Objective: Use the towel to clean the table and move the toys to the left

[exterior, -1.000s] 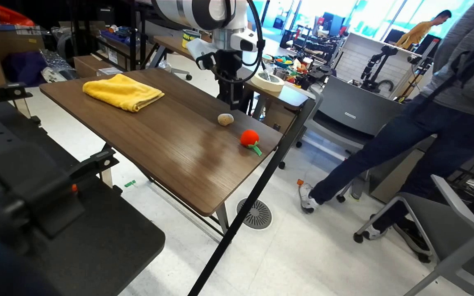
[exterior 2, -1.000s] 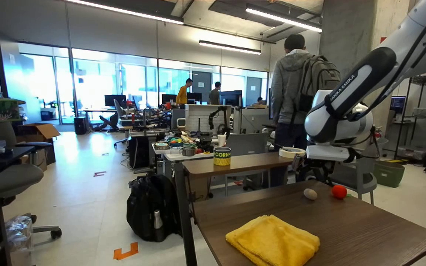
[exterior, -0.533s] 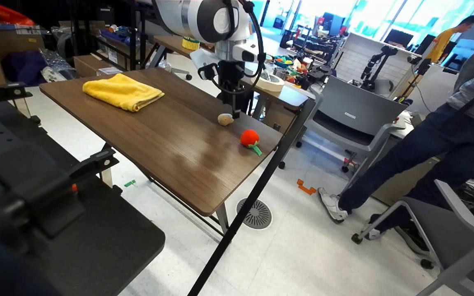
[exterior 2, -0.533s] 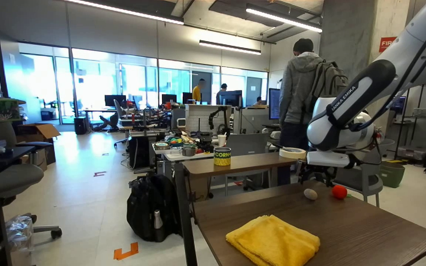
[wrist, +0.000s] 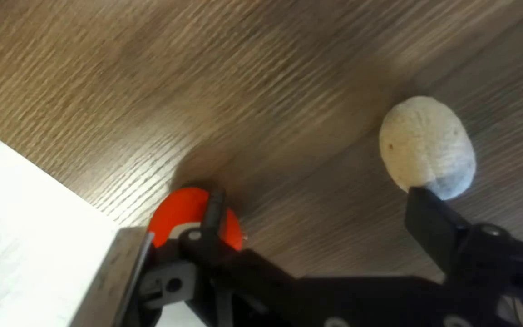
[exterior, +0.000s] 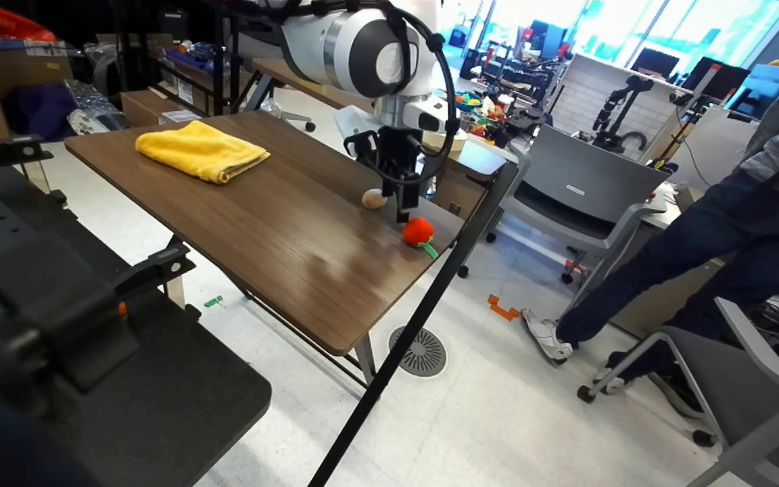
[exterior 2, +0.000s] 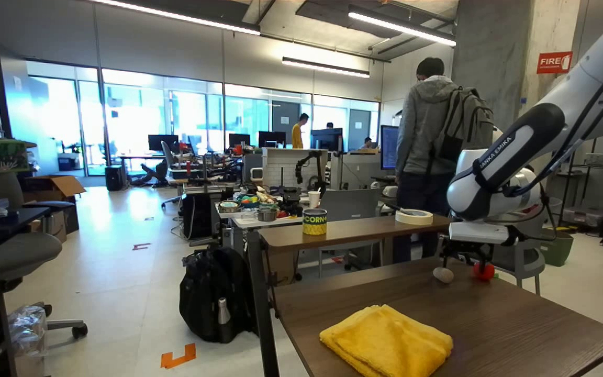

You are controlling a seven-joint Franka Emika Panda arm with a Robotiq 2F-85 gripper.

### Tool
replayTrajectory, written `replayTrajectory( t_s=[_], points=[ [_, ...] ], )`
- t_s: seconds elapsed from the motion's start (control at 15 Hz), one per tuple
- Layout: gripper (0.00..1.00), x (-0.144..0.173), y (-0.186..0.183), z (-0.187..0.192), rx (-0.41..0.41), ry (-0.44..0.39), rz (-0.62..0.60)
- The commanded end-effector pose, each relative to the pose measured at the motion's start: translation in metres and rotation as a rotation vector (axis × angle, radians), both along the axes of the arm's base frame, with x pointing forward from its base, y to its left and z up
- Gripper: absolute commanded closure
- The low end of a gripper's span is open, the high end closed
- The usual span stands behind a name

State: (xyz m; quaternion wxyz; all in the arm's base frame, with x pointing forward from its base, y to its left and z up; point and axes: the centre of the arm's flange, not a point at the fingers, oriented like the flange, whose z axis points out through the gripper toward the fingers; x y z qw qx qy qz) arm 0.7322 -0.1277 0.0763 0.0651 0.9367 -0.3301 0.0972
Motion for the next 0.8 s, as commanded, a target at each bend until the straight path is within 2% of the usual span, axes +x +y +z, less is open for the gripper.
replayTrajectory(
  t_s=[0.0, 0.13, 0.4, 0.67, 0.73],
  points=[
    [0.00, 0.014, 0.005, 0.003, 0.023, -0.003, 0.005],
    [0.00, 0.012, 0.013, 0.009, 0.036, -0.023, 0.020],
    [0.00, 0.015, 0.051, 0.016, 0.071, -0.060, 0.052],
    [0.00, 0.027, 0.075, 0.007, 0.078, -0.042, 0.052],
    [0.25, 0.030, 0.078, 0.005, 0.079, -0.039, 0.044]
  ],
)
